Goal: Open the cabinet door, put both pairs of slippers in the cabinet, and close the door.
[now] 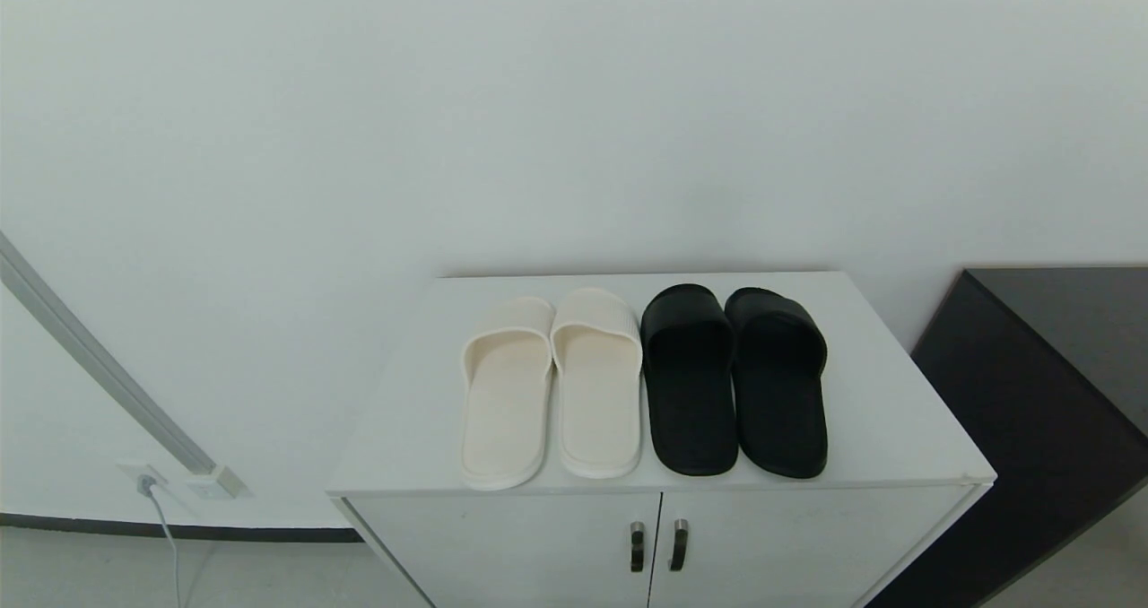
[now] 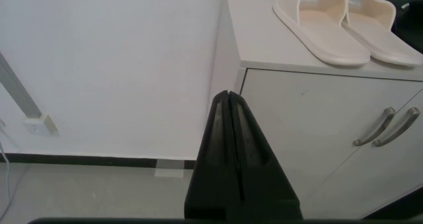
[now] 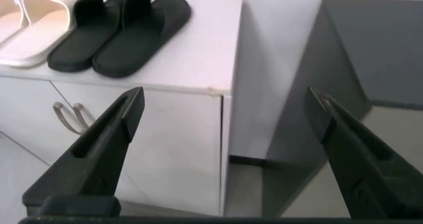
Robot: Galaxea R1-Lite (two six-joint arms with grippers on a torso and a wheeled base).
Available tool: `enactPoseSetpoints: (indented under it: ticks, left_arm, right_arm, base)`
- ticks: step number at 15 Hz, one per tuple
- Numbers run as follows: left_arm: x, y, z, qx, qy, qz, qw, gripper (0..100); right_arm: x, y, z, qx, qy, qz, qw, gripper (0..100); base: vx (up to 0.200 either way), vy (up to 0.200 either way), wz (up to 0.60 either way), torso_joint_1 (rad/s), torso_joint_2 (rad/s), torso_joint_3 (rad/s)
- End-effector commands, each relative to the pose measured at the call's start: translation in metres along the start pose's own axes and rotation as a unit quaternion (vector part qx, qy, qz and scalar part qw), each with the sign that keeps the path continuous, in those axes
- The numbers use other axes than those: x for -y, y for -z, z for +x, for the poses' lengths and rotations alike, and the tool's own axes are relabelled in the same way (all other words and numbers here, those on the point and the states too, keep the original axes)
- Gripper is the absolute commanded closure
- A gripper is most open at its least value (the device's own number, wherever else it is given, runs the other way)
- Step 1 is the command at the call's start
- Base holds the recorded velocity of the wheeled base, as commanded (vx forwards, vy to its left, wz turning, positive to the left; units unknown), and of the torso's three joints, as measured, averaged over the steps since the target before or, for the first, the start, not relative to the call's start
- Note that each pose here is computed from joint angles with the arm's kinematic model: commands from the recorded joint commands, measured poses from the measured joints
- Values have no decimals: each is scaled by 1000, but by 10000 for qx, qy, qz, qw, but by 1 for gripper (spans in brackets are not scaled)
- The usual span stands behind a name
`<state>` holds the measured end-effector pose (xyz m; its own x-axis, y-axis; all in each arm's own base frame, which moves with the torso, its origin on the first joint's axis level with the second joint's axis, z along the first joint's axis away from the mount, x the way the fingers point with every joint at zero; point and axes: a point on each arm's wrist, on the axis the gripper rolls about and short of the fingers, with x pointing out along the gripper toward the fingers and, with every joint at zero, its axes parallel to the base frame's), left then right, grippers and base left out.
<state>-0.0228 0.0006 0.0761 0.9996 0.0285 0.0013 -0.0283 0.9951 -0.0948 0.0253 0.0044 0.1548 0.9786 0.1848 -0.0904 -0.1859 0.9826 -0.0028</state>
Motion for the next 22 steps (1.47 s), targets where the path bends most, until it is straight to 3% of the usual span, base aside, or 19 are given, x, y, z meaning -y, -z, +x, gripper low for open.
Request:
enactPoseSetpoints:
  ticks: [1, 4, 6, 8, 12, 17, 22]
  left_arm:
    - [0, 0, 0, 2, -3, -1, 10000, 100]
    - [0, 0, 0, 2, -3, -1, 10000, 100]
    - [0, 0, 0, 2, -3, -1, 10000, 100]
    - [0, 0, 0, 2, -3, -1, 10000, 100]
    - [0, 0, 0, 2, -3, -1, 10000, 100]
    - [0, 0, 0, -6, -4, -1, 10000, 100]
    - [0, 0, 0, -7, 4, 7, 10000, 100]
  right_arm:
    - [-1, -23, 70, -712, -535, 138, 9959, 0]
    - [-17, -36, 110, -740, -766, 395, 9935, 0]
    - [-58, -47, 115, -464, -889, 399, 9942, 0]
    - [-82, -64, 115, -237, -934, 484, 9942, 0]
    - [-107, -76, 141, -244, -747, 465, 9958, 0]
    - [-156, -68, 182, -500, -340, 380, 9974, 0]
    - [-181, -44, 229, -763, 213, 682, 9945, 0]
  base:
    - [0, 0, 0, 0, 0, 0]
    - [0, 0, 0, 0, 0, 0]
    - [0, 0, 0, 0, 0, 0]
    - [0, 0, 0, 0, 0, 0]
    - [0, 0, 0, 0, 0, 0]
    - [0, 0, 0, 0, 0, 0]
    - [0, 0, 0, 0, 0, 0]
